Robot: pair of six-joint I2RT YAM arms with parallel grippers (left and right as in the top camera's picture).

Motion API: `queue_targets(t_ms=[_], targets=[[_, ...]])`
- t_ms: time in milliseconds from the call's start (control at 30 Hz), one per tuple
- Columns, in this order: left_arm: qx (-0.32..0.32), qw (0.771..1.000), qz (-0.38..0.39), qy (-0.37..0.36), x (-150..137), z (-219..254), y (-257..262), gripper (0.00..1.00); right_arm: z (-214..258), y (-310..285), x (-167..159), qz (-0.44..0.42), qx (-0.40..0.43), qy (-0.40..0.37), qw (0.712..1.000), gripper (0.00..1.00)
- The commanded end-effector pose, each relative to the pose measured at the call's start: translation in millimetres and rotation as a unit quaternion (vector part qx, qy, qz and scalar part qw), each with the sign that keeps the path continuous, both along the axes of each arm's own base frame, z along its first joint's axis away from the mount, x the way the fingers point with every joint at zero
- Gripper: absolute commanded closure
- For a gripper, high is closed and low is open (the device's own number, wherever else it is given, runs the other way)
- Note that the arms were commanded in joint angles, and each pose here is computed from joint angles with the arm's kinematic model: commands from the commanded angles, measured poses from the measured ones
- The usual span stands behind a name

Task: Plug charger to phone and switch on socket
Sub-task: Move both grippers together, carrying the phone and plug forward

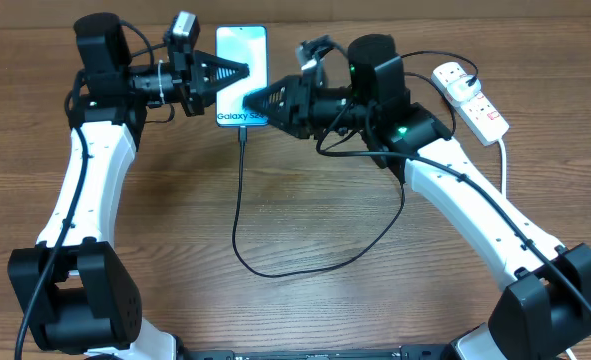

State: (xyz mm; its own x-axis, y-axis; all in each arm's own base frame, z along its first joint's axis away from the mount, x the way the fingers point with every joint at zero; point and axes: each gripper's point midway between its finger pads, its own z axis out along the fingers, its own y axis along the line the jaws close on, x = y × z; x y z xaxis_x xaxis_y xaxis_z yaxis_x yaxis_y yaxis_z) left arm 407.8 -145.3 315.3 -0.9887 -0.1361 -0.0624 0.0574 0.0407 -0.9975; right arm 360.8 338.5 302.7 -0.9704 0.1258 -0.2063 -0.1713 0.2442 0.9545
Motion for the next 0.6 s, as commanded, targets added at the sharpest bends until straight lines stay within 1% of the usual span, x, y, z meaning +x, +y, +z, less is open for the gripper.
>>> queue_targets(t_ms=[0,33,167,233,367,400,433,500,533,567], targets=[[-0.007,0.999,-0.023,-0.029,-10.5,15.0,-1.2,0.96,-2.4,-0.6,7.1,-0.015,-0.006,-0.002,1.0,0.44],[-0.004,1.0,-0.011,-0.029,-6.7,14.0,2.5,0.96,-4.2,-1.1,6.8,-0.016,-0.008,0.002,1.0,0.39],[0.002,0.999,0.013,-0.032,0.6,12.6,14.1,0.96,-6.3,-1.4,6.0,-0.013,-0.013,-0.002,1.0,0.37],[0.006,0.999,0.031,-0.039,5.9,11.5,23.9,0.96,-7.2,-1.4,4.9,-0.011,-0.014,-0.001,1.0,0.34],[0.018,0.996,0.07,-0.045,17.1,8.6,41.8,0.96,-3.4,0.9,-2.9,0.015,-0.006,-0.009,1.0,0.24],[0.025,0.995,0.082,-0.056,20.8,7.2,46.2,0.96,-3.3,1.1,-4.4,0.02,-0.005,-0.009,1.0,0.18],[0.033,0.993,0.092,-0.064,24.2,4.2,48.2,0.96,-7.6,-0.8,-3.2,0.014,-0.012,-0.001,1.0,0.16],[0.043,0.991,0.098,-0.083,26.2,1.2,49.1,0.96,-18.9,-7.4,3.2,-0.011,-0.032,0.018,0.999,0.16],[0.049,0.989,0.097,-0.105,26.2,0.3,48.6,0.96,-31.9,-16.3,11.1,-0.042,-0.057,0.038,0.997,0.16],[0.057,0.986,0.095,-0.129,25.6,-1.5,47.9,0.96,-43.0,-24.6,16.6,-0.066,-0.078,0.054,0.993,0.12]])
